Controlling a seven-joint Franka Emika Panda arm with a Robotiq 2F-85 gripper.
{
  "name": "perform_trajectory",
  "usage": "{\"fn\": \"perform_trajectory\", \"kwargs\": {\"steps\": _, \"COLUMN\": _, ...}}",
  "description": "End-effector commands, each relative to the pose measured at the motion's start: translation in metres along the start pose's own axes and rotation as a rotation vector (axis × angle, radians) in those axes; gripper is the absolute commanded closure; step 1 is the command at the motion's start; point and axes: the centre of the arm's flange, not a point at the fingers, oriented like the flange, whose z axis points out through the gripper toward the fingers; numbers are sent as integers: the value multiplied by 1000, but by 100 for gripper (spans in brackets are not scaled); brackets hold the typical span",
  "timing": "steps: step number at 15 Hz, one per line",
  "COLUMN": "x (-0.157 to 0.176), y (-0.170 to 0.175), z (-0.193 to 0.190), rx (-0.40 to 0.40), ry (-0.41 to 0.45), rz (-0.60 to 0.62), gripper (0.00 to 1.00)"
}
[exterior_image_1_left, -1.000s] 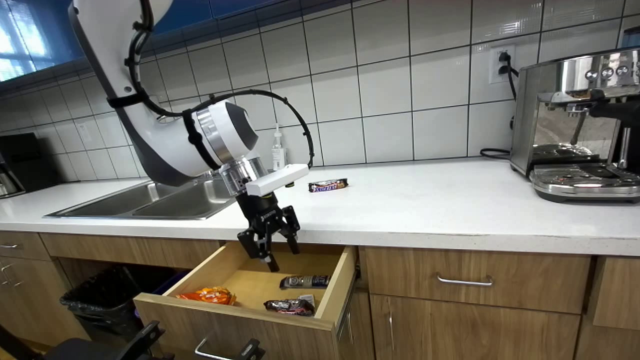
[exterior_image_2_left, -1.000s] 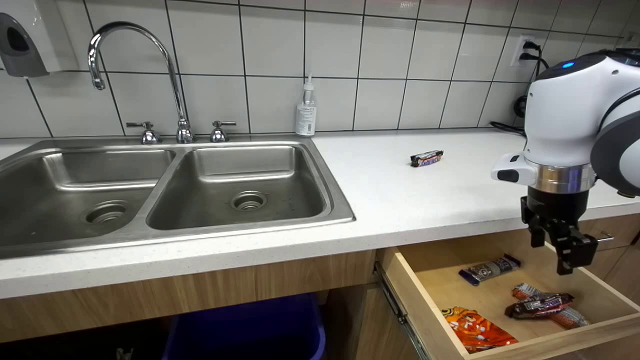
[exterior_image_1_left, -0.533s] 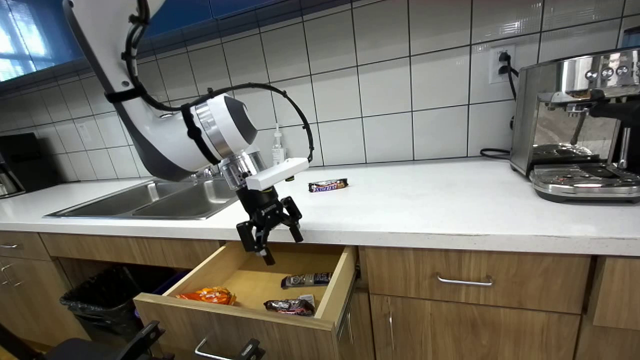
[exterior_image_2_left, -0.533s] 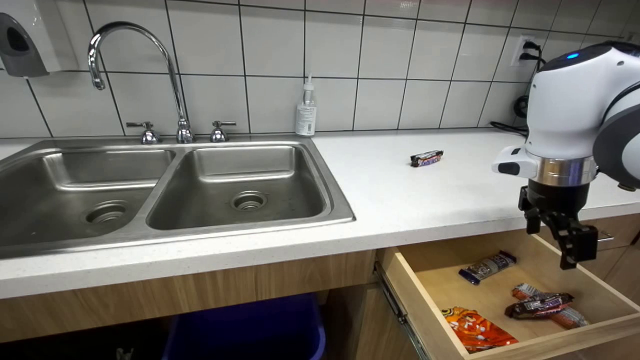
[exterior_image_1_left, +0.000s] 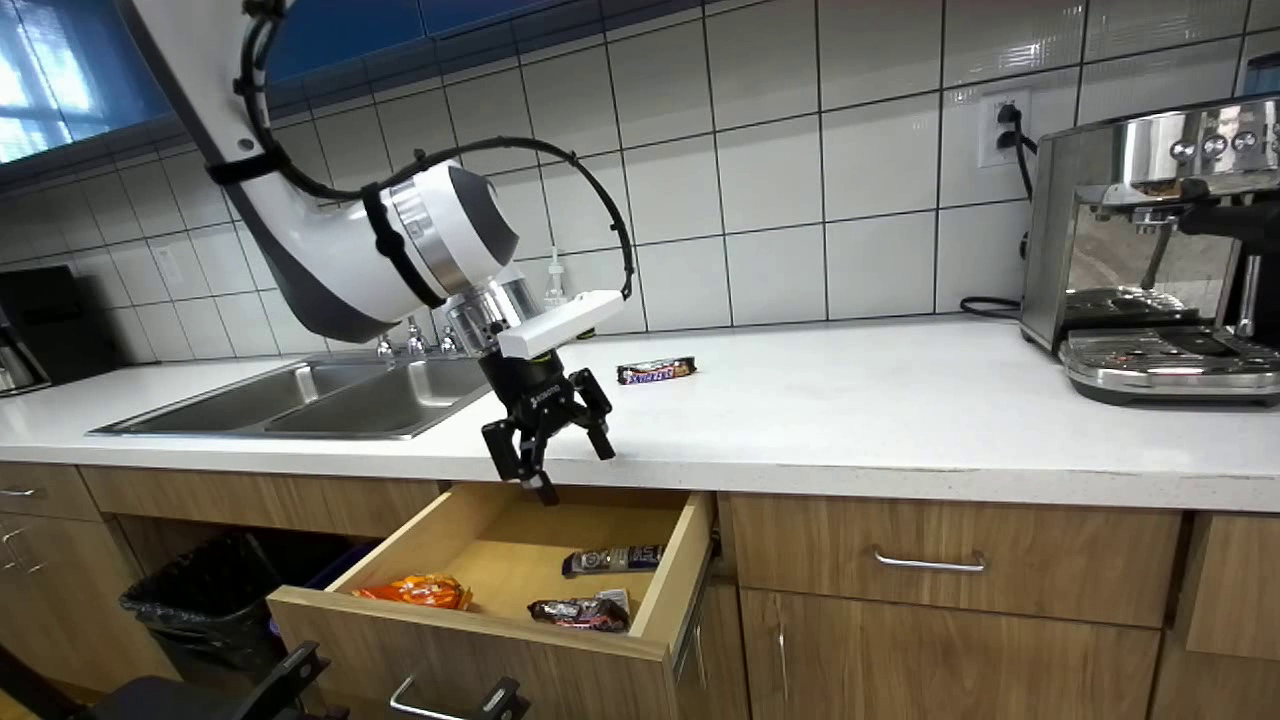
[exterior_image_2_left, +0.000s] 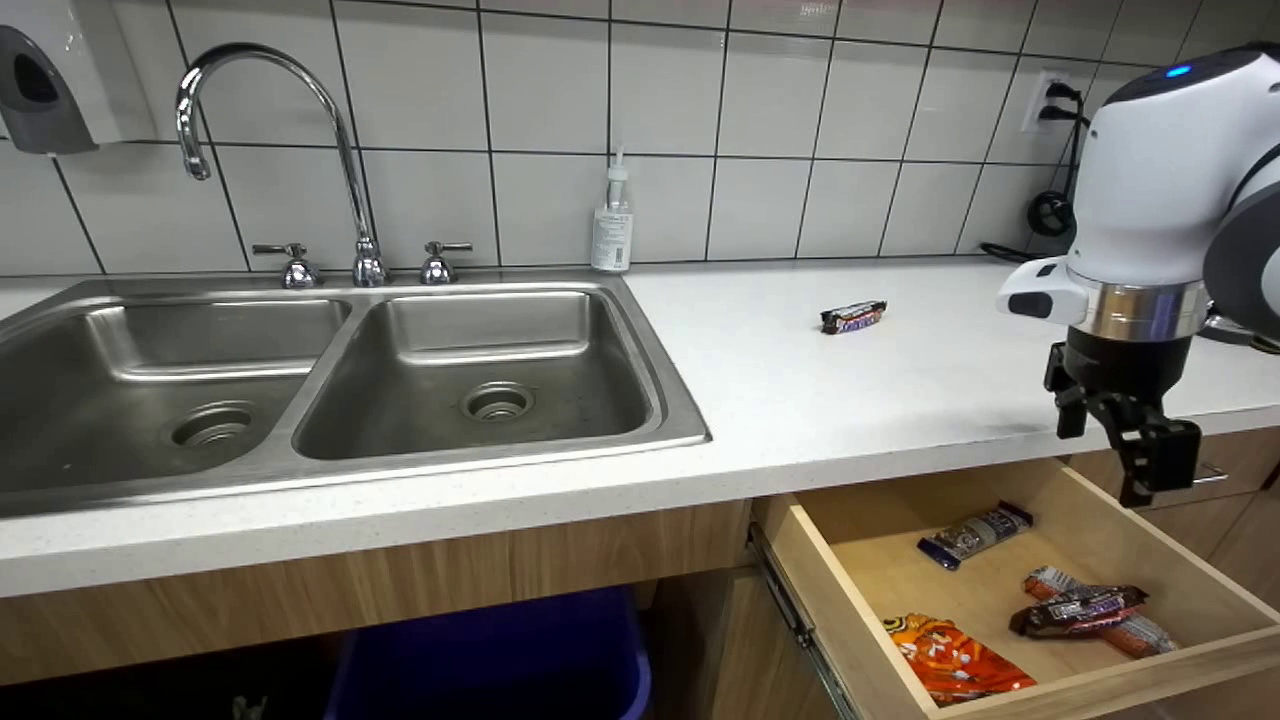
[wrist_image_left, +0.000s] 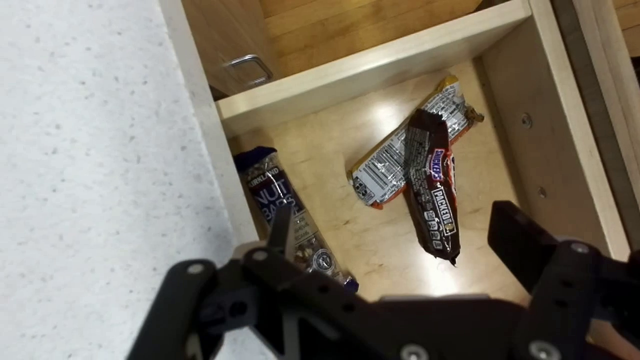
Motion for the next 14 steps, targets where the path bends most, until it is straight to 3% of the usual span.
{"fn": "perform_trajectory", "kwargs": {"steps": 1, "x": -12, "y": 8, "z": -13, "rx": -36, "ry": 20, "rz": 10, "gripper": 0}}
{"fn": "perform_trajectory", "kwargs": {"steps": 14, "x": -11, "y": 51, "z": -37, "rx": -112, "ry": 55, "rz": 45, "gripper": 0}}
